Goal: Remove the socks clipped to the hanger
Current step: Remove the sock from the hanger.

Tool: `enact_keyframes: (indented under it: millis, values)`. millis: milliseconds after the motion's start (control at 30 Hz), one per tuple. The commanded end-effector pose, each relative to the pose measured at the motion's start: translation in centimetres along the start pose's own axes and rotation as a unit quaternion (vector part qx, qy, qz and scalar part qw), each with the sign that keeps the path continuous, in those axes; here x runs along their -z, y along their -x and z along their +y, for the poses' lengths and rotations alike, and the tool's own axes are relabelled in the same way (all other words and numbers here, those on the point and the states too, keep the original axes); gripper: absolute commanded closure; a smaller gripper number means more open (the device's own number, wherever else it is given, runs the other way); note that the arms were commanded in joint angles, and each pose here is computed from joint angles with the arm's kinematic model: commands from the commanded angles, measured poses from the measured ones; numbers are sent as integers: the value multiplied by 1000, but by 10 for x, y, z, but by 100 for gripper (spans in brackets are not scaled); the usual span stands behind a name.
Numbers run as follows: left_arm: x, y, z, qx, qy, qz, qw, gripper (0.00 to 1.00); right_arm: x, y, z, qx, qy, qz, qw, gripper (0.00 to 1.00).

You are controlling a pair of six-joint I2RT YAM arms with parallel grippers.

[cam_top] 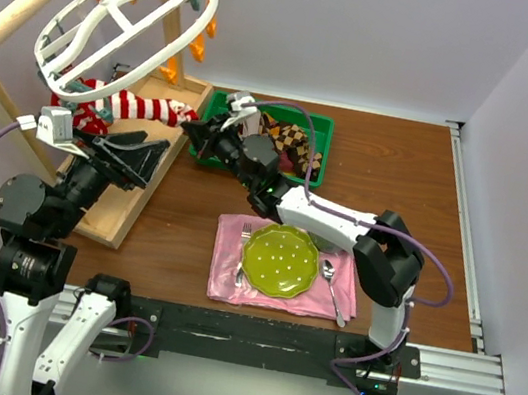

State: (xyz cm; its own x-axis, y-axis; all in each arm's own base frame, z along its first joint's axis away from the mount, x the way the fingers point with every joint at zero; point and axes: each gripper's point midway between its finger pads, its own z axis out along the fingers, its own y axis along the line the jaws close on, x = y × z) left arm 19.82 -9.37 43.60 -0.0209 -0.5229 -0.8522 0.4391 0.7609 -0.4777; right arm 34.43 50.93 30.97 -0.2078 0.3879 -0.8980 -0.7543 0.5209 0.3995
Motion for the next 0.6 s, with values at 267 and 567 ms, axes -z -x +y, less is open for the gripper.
enact_keyframes:
  millis: [267, 567]
  values:
    - [-12, -19, -9, 20, -57, 23, 998, 29, 24, 66, -35, -28, -25, -26, 999, 100]
    - [-9, -44, 7, 25, -38, 49, 998, 29, 28, 79, -65, -35, -49, -23, 998, 100]
